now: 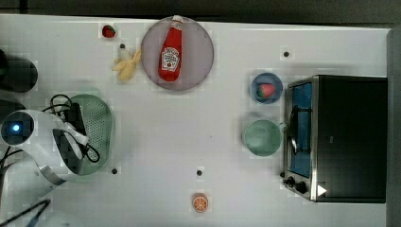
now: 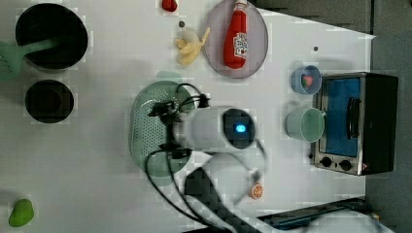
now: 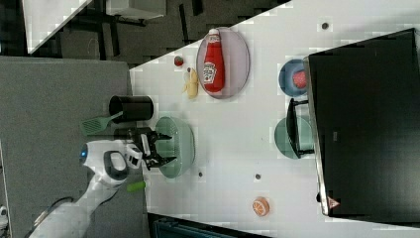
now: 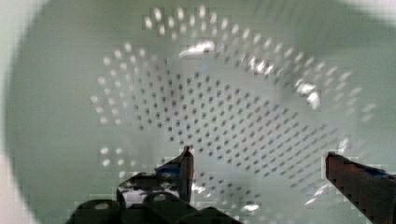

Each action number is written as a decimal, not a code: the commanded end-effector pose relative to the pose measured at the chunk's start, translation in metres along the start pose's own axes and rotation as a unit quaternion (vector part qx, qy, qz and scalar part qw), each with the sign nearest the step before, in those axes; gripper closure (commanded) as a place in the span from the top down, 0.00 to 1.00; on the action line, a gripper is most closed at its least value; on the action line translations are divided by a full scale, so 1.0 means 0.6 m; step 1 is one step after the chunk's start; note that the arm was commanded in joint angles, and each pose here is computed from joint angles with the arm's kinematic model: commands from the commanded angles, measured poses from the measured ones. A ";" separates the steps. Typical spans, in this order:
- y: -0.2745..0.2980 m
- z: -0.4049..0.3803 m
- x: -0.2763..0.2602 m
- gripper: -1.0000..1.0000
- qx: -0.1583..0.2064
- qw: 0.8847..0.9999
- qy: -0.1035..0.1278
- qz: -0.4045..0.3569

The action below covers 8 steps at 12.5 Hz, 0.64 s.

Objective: Drag strainer right to left.

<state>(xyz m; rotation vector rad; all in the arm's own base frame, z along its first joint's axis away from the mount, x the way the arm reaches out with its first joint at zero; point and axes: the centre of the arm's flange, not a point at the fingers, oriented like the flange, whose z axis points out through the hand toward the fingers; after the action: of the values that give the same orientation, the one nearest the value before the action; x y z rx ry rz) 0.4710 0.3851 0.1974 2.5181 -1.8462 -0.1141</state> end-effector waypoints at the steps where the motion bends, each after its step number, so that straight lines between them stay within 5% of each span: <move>1: -0.049 -0.249 0.151 1.00 0.051 0.996 -0.003 -0.078; 6: 0.048 -0.519 0.478 1.00 0.061 0.986 -0.011 -0.155; 8: 0.112 -0.579 0.604 1.00 0.054 0.986 0.011 -0.160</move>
<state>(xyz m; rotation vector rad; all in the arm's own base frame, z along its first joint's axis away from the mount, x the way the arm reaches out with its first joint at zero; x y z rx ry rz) 0.5488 0.0594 0.5319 2.8049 -1.6011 0.0942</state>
